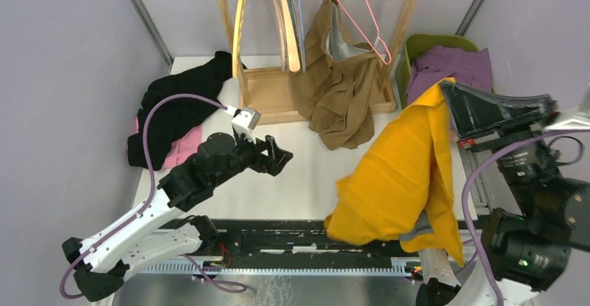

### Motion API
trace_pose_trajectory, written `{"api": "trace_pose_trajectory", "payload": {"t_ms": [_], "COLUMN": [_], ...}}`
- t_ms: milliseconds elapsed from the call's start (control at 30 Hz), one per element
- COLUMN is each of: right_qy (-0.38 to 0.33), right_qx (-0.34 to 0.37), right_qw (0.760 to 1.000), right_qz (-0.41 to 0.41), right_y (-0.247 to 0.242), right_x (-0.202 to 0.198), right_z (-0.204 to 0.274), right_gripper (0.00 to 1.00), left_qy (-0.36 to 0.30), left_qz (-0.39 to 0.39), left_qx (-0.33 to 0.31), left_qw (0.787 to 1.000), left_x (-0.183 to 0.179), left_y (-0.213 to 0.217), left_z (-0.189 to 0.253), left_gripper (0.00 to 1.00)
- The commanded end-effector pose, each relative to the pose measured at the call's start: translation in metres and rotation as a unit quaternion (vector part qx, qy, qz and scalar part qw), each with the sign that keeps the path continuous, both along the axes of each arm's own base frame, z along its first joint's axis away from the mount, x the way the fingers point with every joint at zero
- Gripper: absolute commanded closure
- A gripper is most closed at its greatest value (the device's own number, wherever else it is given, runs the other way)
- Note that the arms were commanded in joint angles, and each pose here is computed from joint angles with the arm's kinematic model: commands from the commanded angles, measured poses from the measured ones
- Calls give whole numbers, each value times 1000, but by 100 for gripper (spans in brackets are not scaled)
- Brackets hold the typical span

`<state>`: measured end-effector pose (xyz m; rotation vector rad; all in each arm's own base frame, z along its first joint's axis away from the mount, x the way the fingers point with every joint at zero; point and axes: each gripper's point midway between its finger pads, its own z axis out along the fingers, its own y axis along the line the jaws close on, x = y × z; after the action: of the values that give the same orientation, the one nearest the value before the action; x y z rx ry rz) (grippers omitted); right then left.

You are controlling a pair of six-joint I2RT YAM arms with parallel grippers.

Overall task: Place the skirt on the hanger
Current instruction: Place the skirt at the center of the board.

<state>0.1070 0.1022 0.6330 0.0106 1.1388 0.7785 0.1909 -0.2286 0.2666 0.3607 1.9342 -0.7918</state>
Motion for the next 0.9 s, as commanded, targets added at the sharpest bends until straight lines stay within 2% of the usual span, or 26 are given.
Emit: {"api": "trace_pose_trajectory", "payload": {"t_ms": [0, 133, 267, 400, 533, 700, 867], "right_qy": [32, 81, 112, 116, 106, 125, 201], "right_qx": [49, 64, 68, 67, 66, 35, -17], "right_qw": [994, 988, 982, 980, 978, 963, 932], "right_qz": [95, 113, 134, 144, 166, 236, 302], "right_y": [12, 7, 3, -1, 1, 43, 101], "right_x": [19, 49, 74, 95, 113, 126, 139], "right_z": [-25, -62, -81, -75, -50, -38, -99], "right_gripper": [99, 99, 99, 99, 99, 99, 99], "left_qy": [13, 21, 20, 20, 22, 17, 20], "left_qz": [6, 11, 23, 29, 31, 39, 49], "left_qx": [-20, -11, -6, 1, 7, 13, 24], "left_qw": [1000, 1000, 1000, 999, 999, 999, 998], "left_x": [-4, -3, 0, 4, 7, 11, 13], "left_y": [1, 2, 5, 5, 3, 4, 9], "left_z": [0, -3, -3, -3, -2, 2, -3], "left_gripper": [8, 8, 8, 8, 8, 8, 8]}}
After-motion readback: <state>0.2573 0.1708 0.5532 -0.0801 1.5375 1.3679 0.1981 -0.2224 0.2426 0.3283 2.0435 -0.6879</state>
